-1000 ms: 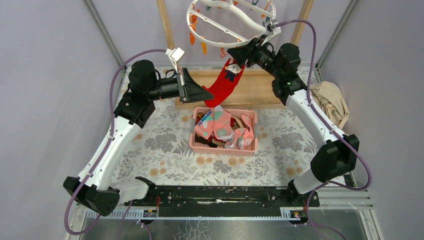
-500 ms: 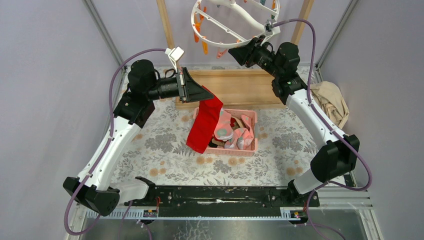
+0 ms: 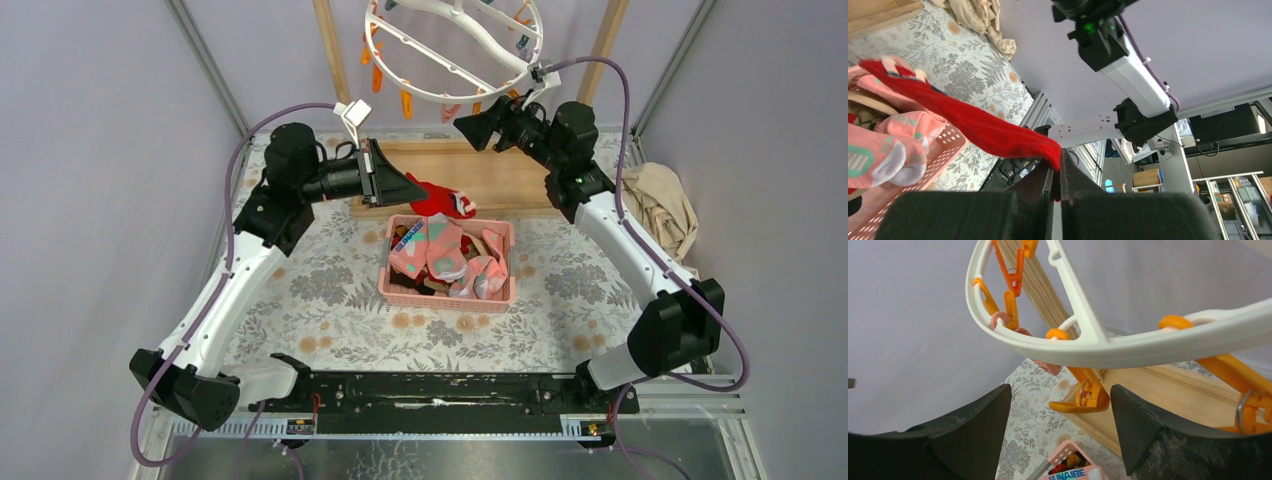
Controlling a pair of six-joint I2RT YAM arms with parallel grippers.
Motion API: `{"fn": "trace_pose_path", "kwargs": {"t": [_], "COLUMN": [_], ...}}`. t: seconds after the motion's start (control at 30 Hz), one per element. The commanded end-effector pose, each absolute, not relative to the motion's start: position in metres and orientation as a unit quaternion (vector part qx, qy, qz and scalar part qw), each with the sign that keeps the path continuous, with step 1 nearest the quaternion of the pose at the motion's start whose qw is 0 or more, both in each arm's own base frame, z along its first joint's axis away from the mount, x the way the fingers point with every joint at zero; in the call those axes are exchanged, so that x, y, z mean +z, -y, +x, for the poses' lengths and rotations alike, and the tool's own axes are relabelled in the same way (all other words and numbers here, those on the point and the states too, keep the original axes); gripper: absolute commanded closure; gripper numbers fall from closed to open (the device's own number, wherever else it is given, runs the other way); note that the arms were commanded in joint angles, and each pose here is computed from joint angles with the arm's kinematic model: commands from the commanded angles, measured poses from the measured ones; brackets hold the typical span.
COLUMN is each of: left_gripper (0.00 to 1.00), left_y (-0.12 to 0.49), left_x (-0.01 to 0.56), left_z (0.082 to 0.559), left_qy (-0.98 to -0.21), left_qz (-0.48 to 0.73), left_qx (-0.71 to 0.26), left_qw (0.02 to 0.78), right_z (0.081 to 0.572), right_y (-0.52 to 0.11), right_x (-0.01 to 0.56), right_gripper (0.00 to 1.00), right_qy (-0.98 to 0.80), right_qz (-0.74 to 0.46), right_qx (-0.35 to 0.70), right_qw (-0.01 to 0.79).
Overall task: Remove the socks clipped to the hanger
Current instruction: Remove the sock from the hanger, then place the sock in the bin.
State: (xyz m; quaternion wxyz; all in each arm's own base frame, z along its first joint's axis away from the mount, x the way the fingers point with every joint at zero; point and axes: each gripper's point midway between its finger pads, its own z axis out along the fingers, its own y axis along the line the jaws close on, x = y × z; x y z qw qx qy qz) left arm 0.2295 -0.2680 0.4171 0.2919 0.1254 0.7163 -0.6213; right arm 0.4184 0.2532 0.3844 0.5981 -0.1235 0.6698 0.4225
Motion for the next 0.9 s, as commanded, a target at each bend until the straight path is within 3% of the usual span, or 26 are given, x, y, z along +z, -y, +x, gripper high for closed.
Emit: {"fn": "trace_pose_path", "kwargs": {"t": [0.0, 0.57, 0.77, 0.87], "left_gripper": [0.92, 0.81, 0.73, 0.62], "left_y": [0.273, 0.319, 0.339, 0.344], "left_x": [0.395, 0.290, 0.243, 0.223], "left_z": [0.246, 0.299, 0.300, 0.292], "left_qy": [-0.728, -0.770, -0.792, -0.802], "left_qz": [0.118, 0.099, 0.096, 0.096], "left_qx": [-0.607, -0.574, -0.561, -0.552], "left_qw": [0.296, 0.261, 0.221, 0.207], "right_z": [0.403, 0.356, 0.342, 0.337], "right_y": [-0.233, -0.203, -0.199, -0.200], "right_x": [0.386, 0.311, 0.287, 0.274], "right_gripper": [0.20, 0.16, 0.18, 0.18], "right_qy": [-0.686, -0.769, -0.785, -0.792], "right_qz": [-0.083, -0.029, -0.027, -0.028], "right_qx": [0.397, 0.356, 0.352, 0.356], "right_qw": [0.605, 0.530, 0.509, 0.495]}}
